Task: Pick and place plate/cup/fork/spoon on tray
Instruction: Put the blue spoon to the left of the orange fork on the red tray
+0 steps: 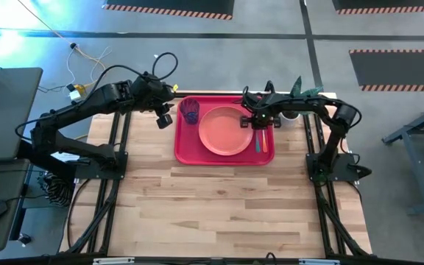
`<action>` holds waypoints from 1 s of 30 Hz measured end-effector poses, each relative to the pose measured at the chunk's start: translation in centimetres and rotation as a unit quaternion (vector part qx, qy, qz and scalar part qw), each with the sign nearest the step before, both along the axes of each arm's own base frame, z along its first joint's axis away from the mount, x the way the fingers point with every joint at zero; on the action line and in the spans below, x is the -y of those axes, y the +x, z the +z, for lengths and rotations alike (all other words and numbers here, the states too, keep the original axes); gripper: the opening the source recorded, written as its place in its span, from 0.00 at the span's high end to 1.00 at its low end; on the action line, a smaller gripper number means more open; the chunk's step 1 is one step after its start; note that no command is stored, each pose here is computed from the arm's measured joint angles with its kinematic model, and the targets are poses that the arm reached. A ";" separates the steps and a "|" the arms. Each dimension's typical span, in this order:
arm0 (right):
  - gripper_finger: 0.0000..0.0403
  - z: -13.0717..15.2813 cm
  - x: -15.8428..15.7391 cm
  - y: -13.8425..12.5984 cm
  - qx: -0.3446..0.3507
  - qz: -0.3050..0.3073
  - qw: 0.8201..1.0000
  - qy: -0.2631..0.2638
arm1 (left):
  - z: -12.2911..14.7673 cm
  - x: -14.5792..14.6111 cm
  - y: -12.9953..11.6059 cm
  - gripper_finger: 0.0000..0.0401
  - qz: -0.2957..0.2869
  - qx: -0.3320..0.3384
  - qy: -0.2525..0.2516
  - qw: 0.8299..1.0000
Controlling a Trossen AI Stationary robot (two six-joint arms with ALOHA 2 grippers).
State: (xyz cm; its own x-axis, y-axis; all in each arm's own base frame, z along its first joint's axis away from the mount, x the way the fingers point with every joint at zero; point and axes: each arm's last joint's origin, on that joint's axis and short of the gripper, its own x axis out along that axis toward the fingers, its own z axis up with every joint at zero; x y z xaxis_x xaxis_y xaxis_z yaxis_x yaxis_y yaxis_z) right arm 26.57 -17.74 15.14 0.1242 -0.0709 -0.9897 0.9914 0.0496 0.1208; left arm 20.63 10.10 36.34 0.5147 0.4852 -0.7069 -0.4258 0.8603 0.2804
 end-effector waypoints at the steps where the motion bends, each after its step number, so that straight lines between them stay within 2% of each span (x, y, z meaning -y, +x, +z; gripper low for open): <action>1: 1.00 0.0 0.0 0.0 0.000 -0.001 1.000 0.001 | 0.0 0.0 0.0 0.76 -0.001 -0.001 0.001 1.000; 26: 1.00 -1.0 0.3 0.1 -0.007 0.001 1.000 0.016 | 0.0 0.0 0.0 0.76 -0.004 -0.003 0.002 1.000; 30: 0.97 -1.0 0.3 0.1 -0.008 0.001 1.000 0.013 | 0.0 0.0 0.0 0.76 -0.004 -0.003 0.002 1.000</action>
